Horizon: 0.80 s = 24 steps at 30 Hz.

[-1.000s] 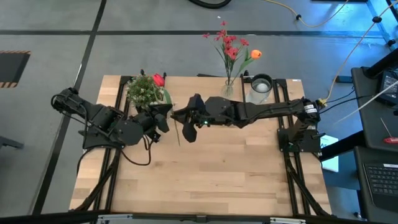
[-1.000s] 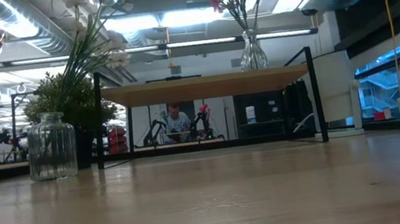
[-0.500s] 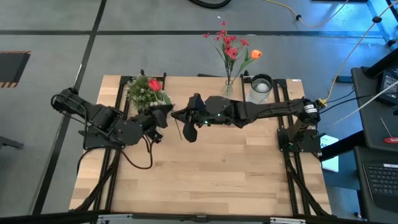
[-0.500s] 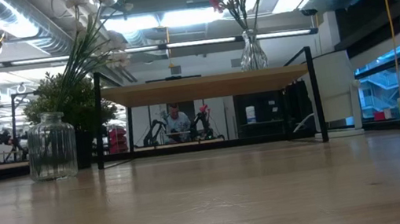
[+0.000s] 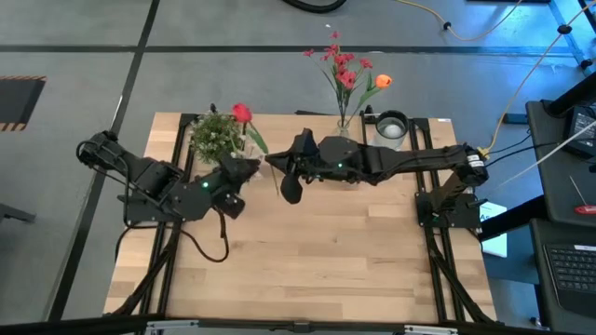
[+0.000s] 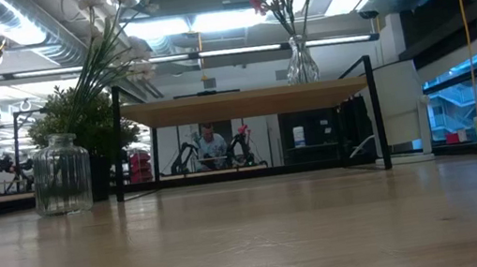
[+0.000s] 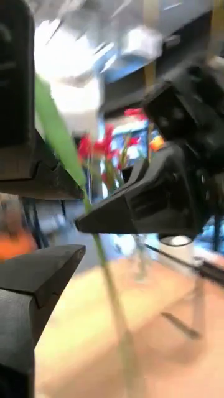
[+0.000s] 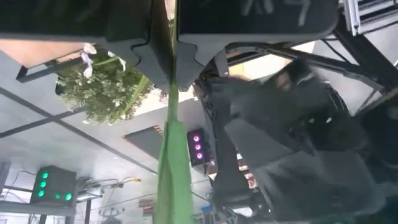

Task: Pick and place flowers into a vace then onto a shelf
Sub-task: Put the red flower into the transparent vase

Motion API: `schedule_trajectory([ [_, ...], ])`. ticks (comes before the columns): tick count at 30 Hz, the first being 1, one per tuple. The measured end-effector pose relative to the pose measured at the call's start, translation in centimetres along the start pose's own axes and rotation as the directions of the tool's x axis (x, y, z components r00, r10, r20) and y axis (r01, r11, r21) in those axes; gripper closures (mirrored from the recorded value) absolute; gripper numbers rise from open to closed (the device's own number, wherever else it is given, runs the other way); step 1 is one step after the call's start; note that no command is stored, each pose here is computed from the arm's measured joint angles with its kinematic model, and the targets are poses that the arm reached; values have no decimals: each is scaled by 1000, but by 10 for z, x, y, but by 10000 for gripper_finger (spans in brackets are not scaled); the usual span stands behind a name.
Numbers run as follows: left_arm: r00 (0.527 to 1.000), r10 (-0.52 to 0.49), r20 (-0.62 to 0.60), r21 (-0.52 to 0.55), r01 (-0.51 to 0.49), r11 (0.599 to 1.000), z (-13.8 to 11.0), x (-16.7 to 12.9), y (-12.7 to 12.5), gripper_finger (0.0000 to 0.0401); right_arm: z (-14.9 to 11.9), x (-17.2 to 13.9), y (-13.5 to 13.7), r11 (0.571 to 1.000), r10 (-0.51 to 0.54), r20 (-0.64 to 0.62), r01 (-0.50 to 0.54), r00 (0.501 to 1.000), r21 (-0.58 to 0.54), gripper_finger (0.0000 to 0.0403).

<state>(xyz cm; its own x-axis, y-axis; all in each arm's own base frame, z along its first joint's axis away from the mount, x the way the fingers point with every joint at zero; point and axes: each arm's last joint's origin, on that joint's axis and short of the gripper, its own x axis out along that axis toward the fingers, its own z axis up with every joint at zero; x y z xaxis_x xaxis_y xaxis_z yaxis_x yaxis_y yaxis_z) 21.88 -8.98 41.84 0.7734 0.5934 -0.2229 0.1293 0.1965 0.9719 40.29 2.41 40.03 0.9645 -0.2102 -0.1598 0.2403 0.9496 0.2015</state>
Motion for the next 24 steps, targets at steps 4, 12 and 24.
schedule_trajectory([
  [4, 1000, -10, 29, -371, 20, 928, -3, -1, 3, 284, 0, 0, 0, 1000, -2, 2, 2, 1000, -4, 401],
  [12, 996, -16, 85, -860, 82, 504, -27, -1, 19, 277, 0, -1, 4, 999, 10, 13, -10, 1000, -44, 400],
  [24, 972, -34, 231, -955, 233, 184, -41, 14, 33, 254, 4, -2, 8, 997, 35, 51, -31, 998, -69, 399],
])
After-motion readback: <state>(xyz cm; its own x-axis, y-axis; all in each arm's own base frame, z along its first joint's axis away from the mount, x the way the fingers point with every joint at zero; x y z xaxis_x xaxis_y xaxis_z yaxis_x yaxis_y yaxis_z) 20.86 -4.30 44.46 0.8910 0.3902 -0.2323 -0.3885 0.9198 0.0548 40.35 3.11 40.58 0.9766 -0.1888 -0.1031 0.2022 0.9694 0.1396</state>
